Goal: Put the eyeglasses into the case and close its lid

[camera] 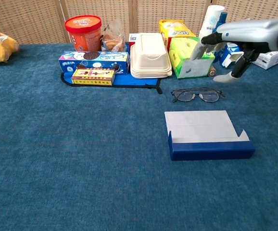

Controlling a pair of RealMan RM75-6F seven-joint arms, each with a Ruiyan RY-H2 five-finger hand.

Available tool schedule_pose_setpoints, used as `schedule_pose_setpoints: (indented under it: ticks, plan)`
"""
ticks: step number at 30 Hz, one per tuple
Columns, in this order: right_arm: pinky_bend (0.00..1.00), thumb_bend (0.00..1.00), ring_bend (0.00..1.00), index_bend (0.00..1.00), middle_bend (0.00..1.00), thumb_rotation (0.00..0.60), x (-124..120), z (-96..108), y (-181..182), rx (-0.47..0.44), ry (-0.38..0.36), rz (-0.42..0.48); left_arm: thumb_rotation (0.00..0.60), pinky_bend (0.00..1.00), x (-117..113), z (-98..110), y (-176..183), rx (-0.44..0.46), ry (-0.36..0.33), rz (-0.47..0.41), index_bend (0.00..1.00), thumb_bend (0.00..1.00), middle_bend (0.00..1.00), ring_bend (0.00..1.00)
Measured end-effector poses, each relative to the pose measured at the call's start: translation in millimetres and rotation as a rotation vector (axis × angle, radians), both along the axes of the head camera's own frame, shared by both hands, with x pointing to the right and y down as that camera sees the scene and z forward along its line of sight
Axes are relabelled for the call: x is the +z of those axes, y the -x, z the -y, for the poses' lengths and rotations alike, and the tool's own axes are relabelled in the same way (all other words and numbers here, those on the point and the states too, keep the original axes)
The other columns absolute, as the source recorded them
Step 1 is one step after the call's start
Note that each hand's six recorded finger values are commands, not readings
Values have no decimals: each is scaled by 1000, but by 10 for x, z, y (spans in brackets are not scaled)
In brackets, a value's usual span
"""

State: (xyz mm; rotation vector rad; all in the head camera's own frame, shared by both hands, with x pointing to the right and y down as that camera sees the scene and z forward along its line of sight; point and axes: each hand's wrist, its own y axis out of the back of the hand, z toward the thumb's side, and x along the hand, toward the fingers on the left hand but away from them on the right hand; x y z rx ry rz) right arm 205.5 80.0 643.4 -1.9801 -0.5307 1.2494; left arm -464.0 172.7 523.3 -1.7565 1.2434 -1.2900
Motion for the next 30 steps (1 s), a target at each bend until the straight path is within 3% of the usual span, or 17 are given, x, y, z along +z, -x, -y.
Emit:
schedule_pose_setpoints:
  ticks: [3,12,30]
  plan:
    - [190,378,129,342,199,600,71,43,48,0,7,-18,600,141,5,5,3,1,0,1,249,310,286,210]
    - [190,346,117,243,197,600,264,134,194,12,28,-55,600,140,20,-6,49,-7,2,8,248,310,286,210]
    - [195,329,108,267,202,600,660,169,148,104,75,-171,600,140,65,-33,140,-18,0,1,249,310,287,210]
